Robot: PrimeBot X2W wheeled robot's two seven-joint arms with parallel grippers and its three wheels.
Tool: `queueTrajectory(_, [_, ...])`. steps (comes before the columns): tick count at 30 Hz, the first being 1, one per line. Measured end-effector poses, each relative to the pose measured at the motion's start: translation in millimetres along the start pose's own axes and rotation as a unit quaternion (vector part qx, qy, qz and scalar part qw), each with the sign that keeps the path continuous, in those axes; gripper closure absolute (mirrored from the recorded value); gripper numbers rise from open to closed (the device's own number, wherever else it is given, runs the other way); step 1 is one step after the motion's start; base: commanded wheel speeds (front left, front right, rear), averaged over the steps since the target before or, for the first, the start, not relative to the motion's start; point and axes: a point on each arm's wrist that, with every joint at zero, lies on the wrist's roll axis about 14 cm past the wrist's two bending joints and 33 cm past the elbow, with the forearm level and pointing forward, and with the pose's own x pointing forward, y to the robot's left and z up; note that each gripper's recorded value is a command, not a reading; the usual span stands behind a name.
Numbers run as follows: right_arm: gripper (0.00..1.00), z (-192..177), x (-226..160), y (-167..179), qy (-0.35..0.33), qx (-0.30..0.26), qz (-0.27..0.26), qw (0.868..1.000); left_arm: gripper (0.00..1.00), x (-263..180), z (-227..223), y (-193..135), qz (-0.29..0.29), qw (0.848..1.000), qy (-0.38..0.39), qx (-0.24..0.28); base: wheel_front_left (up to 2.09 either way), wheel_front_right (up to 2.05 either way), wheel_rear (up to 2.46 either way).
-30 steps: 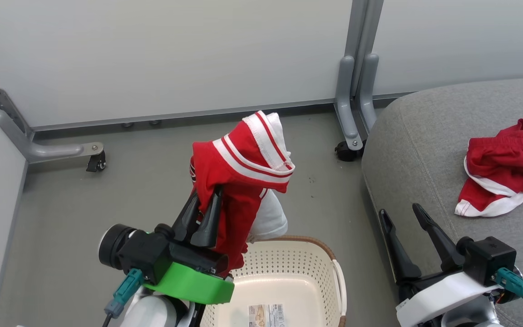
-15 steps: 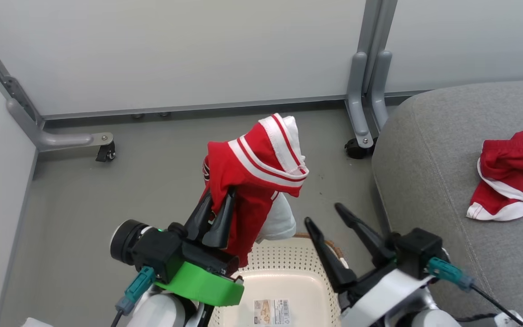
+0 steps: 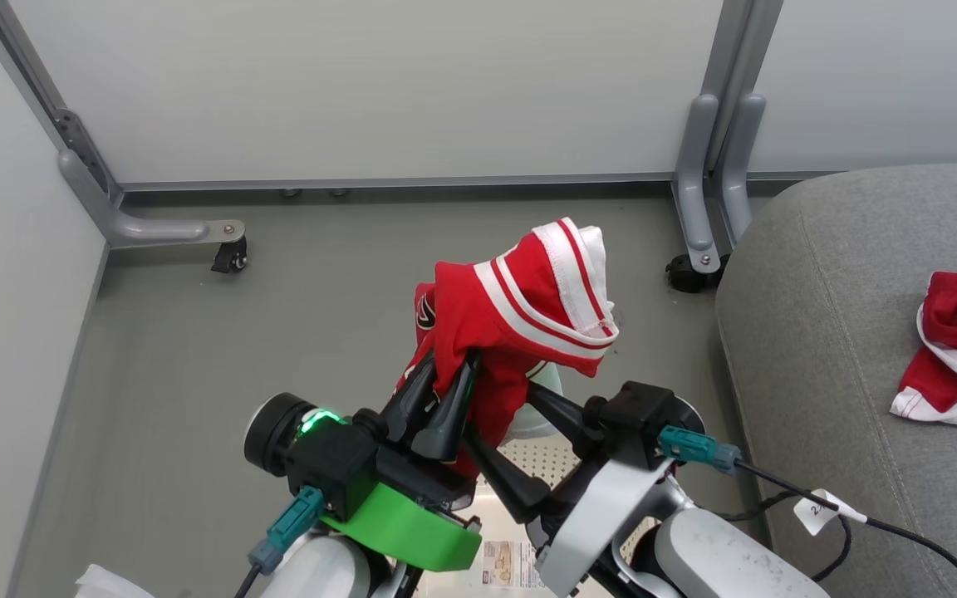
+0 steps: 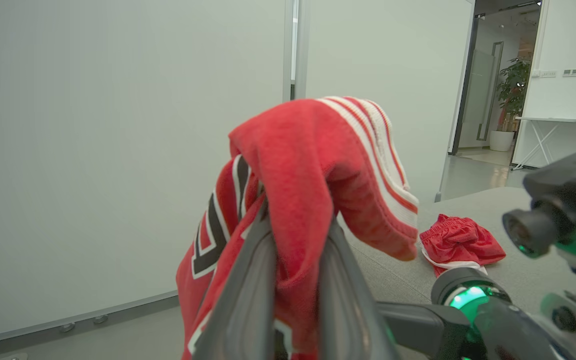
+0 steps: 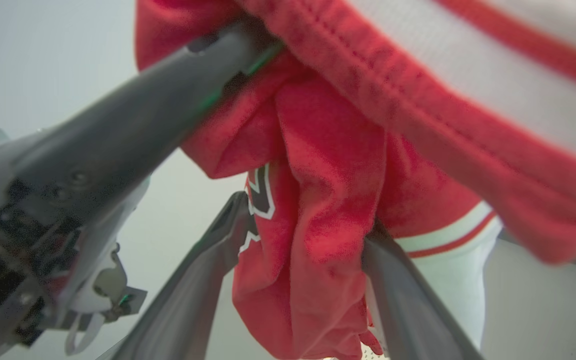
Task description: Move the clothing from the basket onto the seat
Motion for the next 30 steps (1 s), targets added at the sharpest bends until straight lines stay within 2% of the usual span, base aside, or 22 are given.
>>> queueTrajectory(2, [0.00,-2,5,3,0.004,0.002,0.010,1.000,1.00,0,-1,0,0.000,1.000,0.001,-0.001,0.00,0.00,0.00])
queueTrajectory(3, [0.10,-3,6,4,0.006,0.002,0.014,1.000,1.00,0,-1,-1,0.000,1.000,0.001,-0.001,0.00,0.00,0.00])
queueTrajectory(7, [1.00,-3,13,4,0.005,0.002,0.020,1.000,1.00,0,-1,-2,-0.001,1.000,0.002,-0.003,0.00,0.00,0.00])
queueTrajectory(24, [1.00,-2,14,-4,0.002,0.000,0.021,1.000,1.00,-1,-4,-4,-0.004,1.000,0.006,-0.005,0.00,0.00,0.00])
queueTrajectory(25, [1.00,-2,14,-5,0.001,-0.001,0.021,1.000,0.90,-1,-5,-4,-0.004,1.000,0.007,-0.003,0.00,0.00,0.00])
queueTrajectory(26, [1.00,-1,14,-5,0.000,-0.001,0.020,1.000,0.55,-2,-5,-3,-0.002,1.000,0.008,-0.001,0.00,0.00,0.00])
queueTrajectory(27, [1.00,-1,14,-6,-0.001,-0.002,0.020,1.000,0.00,-2,-5,-2,-0.001,1.000,0.008,0.000,0.00,0.00,0.00])
queueTrajectory(30, [1.00,1,14,-10,-0.005,-0.003,0.015,1.000,0.00,-2,-7,-1,0.001,1.000,0.014,0.006,0.00,0.00,0.00])
